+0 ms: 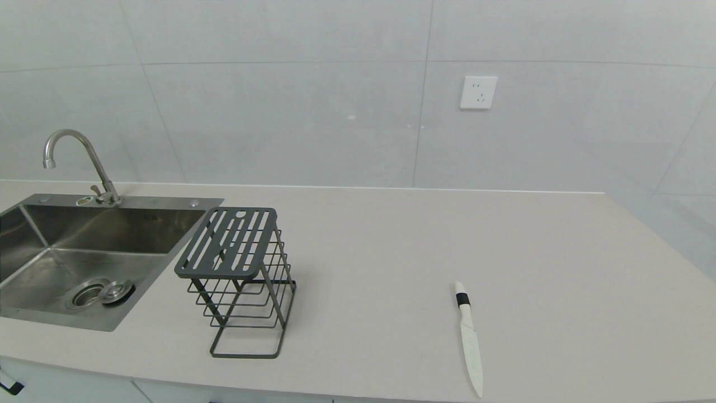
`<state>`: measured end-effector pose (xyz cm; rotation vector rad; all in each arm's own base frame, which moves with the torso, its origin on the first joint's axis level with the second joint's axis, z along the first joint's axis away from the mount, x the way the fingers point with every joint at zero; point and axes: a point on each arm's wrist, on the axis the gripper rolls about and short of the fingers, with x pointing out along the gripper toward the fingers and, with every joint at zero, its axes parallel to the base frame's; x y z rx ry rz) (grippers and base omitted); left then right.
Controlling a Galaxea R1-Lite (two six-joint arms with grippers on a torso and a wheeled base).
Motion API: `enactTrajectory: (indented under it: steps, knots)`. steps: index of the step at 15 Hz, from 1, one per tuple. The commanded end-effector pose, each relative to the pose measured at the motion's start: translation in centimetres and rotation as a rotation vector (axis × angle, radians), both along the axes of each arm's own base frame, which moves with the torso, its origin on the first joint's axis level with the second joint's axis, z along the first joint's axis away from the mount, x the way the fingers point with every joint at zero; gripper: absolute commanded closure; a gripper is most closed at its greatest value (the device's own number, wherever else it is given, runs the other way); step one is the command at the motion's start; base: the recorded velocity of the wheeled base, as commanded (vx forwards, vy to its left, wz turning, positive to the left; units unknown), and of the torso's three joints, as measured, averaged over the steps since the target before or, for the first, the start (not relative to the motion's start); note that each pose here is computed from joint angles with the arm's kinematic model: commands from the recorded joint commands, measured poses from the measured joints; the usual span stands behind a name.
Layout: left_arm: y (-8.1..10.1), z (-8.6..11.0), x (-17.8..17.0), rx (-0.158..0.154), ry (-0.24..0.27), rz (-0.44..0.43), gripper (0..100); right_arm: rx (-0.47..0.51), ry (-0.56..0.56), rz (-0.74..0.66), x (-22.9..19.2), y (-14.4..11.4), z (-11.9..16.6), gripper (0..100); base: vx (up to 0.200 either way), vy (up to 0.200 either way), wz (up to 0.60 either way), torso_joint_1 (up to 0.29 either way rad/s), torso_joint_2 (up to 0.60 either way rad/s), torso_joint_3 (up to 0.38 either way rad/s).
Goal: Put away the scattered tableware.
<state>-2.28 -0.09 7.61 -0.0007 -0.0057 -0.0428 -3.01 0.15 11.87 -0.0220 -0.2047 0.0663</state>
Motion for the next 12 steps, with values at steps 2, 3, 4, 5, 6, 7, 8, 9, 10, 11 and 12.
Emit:
enactTrajectory:
  steps: [2,3,4,5,6,7,8,9,10,11,12]
  knots:
    - [0.0,0.0,0.0,-0.002,0.000,0.000,0,-0.031,-0.053,0.132,0.0,0.2,5.3,0,0.000,0.000,0.00,0.000,0.00,0.000]
    - [0.0,0.0,0.0,-0.002,0.000,0.000,0,-0.025,0.097,0.197,0.8,0.3,3.8,0,0.000,0.000,0.00,0.000,0.00,0.000]
    - [0.0,0.0,0.0,-0.002,0.000,-0.002,0,-0.012,0.321,0.275,1.7,0.4,1.2,0,0.000,0.000,0.00,0.000,0.00,0.000]
    - [0.0,0.0,0.0,-0.001,0.000,-0.002,0,-0.008,0.408,0.307,2.2,0.5,0.1,0,0.000,0.000,0.00,0.000,0.00,0.000]
    - [0.0,0.0,0.0,-0.001,0.000,-0.002,0,-0.008,0.508,0.361,2.9,0.5,-1.2,0,0.000,0.000,0.00,0.000,0.00,0.000]
    - [0.0,0.0,0.0,-0.001,0.000,-0.002,0,-0.009,0.520,0.372,3.0,0.6,-1.2,0,0.000,0.000,0.00,0.000,0.00,0.000]
    - [0.0,0.0,0.0,0.004,0.001,-0.002,0,0.027,0.657,0.424,5.1,0.9,-0.7,0,0.000,0.000,0.00,0.000,0.00,0.000]
    - [0.0,0.0,0.0,0.005,0.001,-0.002,0,0.062,0.687,0.433,6.5,1.2,0.1,0,0.000,0.000,0.00,0.000,0.00,0.000]
    - [0.0,0.0,0.0,0.005,0.001,-0.002,0,0.059,0.732,0.460,8.3,1.7,0.6,0,0.000,0.000,0.00,0.000,0.00,0.000]
    - [0.0,0.0,0.0,0.007,0.001,-0.002,0,0.056,0.757,0.467,9.2,1.9,0.8,0,0.000,0.000,0.00,0.000,0.00,0.000]
    - [0.0,0.0,0.0,0.007,0.001,-0.003,0,0.034,0.811,0.482,11.9,2.7,1.7,0,0.000,0.000,0.00,0.000,0.00,0.000]
